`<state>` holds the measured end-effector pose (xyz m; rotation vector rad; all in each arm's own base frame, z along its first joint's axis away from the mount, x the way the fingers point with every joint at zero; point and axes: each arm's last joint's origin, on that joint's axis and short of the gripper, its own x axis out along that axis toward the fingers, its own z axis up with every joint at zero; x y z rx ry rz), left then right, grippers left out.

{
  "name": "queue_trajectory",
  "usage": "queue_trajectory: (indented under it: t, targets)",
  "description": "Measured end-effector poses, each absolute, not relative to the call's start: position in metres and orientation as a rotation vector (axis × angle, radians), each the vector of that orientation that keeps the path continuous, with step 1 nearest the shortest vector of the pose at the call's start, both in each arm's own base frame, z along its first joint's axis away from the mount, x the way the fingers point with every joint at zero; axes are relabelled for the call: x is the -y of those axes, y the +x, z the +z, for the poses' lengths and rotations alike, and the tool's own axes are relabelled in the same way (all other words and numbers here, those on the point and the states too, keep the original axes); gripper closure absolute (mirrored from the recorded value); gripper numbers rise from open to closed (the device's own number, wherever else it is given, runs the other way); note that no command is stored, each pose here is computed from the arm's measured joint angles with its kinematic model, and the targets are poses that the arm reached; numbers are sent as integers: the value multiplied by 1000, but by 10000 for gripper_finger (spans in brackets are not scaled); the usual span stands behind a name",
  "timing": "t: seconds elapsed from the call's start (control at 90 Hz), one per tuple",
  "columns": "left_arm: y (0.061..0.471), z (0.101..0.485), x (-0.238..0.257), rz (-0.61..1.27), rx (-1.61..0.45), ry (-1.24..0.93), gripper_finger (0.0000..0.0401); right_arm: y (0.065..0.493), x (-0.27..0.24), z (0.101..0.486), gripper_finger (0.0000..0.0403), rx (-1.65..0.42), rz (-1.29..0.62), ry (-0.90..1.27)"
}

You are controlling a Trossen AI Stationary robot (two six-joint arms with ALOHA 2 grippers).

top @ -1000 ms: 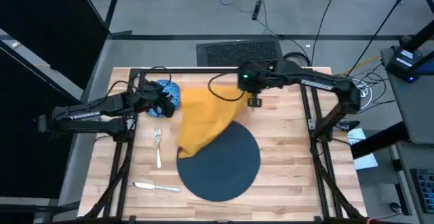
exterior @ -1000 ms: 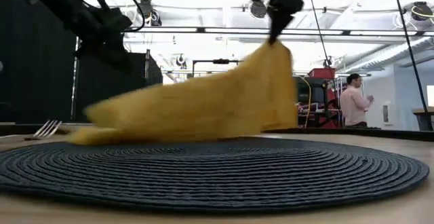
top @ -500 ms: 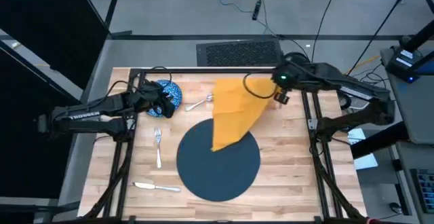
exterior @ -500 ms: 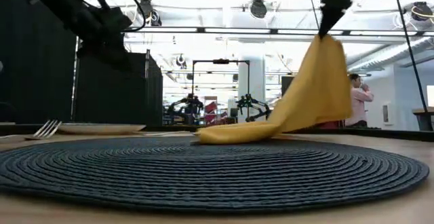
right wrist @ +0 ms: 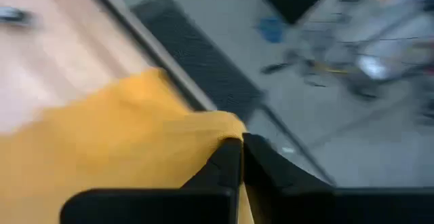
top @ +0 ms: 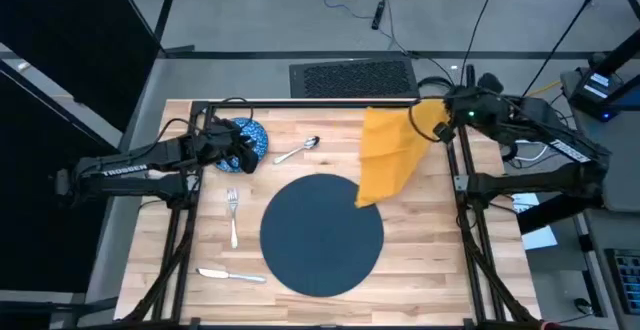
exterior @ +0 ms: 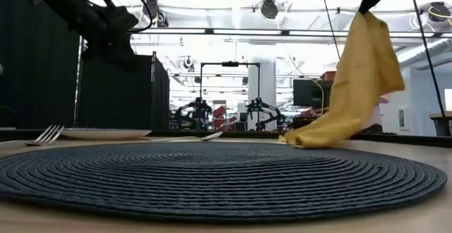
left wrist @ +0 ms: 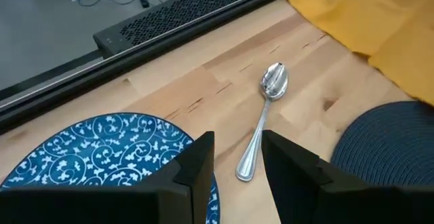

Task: Set table place
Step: Move the yellow table napkin to the top right of the table, then put the blue plate on the blue table mat

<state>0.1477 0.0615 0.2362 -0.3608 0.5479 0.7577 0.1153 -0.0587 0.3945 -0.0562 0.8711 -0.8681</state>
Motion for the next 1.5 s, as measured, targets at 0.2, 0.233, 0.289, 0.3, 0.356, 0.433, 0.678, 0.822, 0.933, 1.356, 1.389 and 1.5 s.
queue_trajectory:
  t: [0.2,0.233,0.289,0.3,0.356,0.433,0.678,0.822,0.933,1.356,1.389,1.5]
  targets:
    - [150,240,-62,748,-503,-364,292,150,67,373,403,-983,-700,43]
    - [151,240,-62,747,-495,-365,292,157,68,366,403,-1015,-678,64]
    - [151,240,-62,742,-491,-366,292,168,73,353,402,-1063,-663,84]
    - [151,240,-62,740,-491,-367,292,169,74,351,401,-1073,-664,85]
    - [151,240,-62,732,-493,-370,292,178,78,336,396,-1140,-667,89]
    - [151,240,-62,714,-497,-377,292,184,85,314,383,-1237,-675,100]
    - [151,240,-61,695,-504,-384,292,190,103,268,317,-1399,-710,144]
    - [151,240,-61,695,-504,-385,292,197,106,265,271,-1376,-673,85]
    - [152,240,-61,695,-503,-384,292,200,108,273,243,-1350,-648,45]
    - [152,240,-61,690,-499,-386,292,230,97,320,216,-1003,-330,202]
    - [152,240,-61,680,-501,-389,292,237,95,319,218,-960,-283,197]
    - [152,239,-59,614,-525,-419,292,262,91,313,224,-813,-206,142]
